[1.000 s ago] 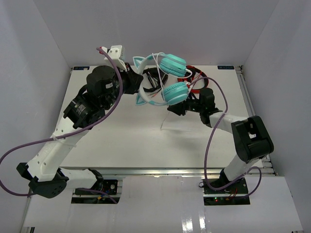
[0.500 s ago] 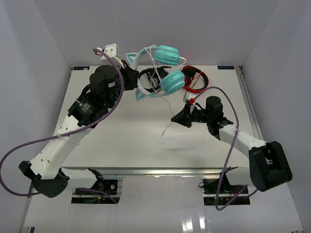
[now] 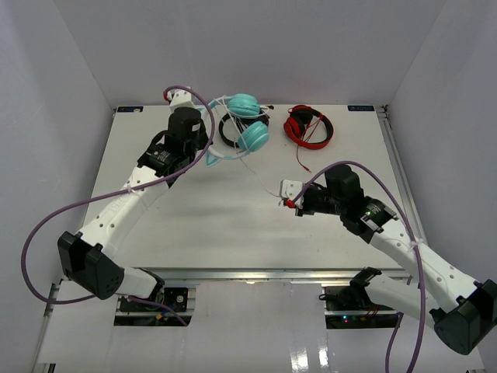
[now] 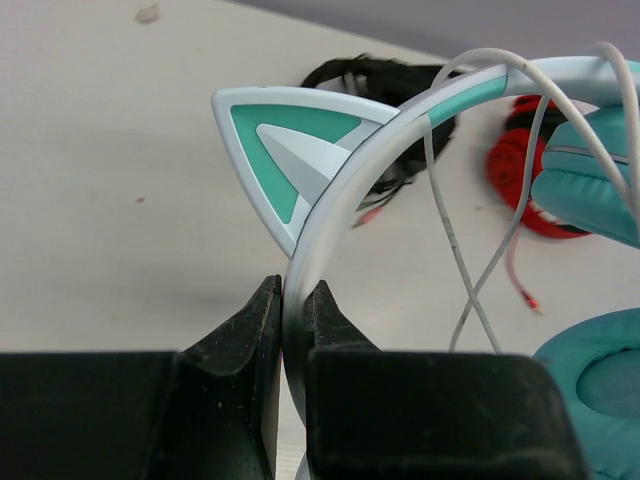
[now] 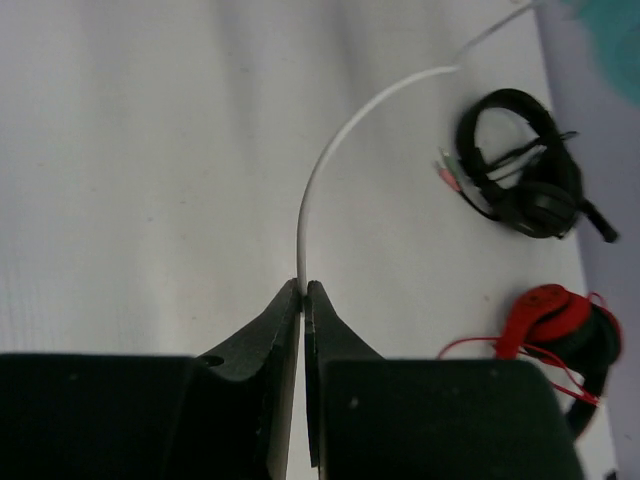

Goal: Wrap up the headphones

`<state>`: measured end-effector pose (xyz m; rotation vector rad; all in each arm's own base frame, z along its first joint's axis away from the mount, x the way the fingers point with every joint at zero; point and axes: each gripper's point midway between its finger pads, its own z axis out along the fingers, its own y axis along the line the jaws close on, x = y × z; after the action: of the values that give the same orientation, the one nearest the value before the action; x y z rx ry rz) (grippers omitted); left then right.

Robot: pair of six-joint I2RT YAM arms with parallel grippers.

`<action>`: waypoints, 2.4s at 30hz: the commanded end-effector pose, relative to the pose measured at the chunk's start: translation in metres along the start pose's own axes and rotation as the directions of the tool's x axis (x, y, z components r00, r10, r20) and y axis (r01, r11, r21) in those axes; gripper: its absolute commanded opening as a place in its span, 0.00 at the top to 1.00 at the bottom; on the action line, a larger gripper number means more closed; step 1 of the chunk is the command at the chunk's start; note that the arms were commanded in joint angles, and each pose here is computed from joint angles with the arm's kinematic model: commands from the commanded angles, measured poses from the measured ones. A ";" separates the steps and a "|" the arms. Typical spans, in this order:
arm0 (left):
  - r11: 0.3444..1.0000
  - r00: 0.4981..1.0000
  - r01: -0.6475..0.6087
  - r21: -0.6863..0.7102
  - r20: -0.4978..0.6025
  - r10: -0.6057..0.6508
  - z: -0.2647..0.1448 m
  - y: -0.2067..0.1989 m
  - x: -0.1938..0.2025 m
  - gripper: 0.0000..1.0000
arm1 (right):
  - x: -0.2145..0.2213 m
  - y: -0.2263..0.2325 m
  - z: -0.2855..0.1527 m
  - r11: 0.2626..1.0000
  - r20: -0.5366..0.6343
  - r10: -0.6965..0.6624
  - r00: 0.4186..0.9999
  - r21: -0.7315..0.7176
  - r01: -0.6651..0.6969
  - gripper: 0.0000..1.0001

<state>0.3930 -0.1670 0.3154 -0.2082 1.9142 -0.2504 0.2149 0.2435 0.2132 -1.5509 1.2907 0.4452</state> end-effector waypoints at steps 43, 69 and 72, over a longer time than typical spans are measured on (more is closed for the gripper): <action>0.983 0.904 0.029 0.183 -0.425 0.053 0.069 -0.048 0.166 1.00 | -0.052 -0.038 -0.015 0.940 -0.066 -0.341 0.938 -0.001 0.342 0.92; 0.934 0.848 0.228 0.277 -0.527 -0.051 0.072 -0.070 0.163 1.00 | -0.061 0.016 -0.010 0.948 0.085 -0.270 0.959 -0.152 0.280 0.92; 0.914 0.844 0.265 0.307 -0.532 -0.066 0.065 -0.075 0.156 1.00 | -0.056 0.008 -0.012 0.952 0.054 -0.276 0.960 -0.119 0.281 0.92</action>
<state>0.3939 -0.2699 0.1022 -0.0493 2.5109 -0.6342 0.1822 0.2638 0.2487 -1.8350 1.0238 0.3945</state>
